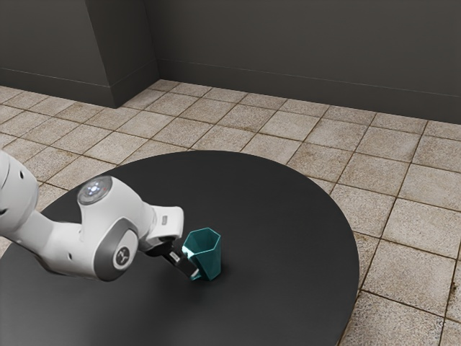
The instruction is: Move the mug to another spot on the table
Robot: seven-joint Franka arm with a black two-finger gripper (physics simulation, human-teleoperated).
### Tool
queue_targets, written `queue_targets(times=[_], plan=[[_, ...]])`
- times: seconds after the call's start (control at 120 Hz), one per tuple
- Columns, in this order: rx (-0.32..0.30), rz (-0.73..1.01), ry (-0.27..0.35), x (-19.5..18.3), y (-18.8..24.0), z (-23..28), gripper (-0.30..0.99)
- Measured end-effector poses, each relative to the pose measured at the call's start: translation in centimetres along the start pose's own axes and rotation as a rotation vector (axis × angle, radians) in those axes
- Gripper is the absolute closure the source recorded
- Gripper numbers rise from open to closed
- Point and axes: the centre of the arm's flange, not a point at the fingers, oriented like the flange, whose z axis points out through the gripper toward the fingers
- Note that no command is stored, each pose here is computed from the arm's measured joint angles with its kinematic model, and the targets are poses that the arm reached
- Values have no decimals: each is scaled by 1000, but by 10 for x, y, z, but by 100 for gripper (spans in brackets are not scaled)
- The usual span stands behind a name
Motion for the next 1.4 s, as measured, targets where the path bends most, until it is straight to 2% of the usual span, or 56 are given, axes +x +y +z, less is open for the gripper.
queue_targets(times=[0.633,0.842,1.142,1.4], plan=[[-18,39,0,2,17,1,4],[-17,30,-1,1,15,1,20],[-11,-5,-1,-1,4,1,58],[-3,-18,5,0,-2,-1,64]])
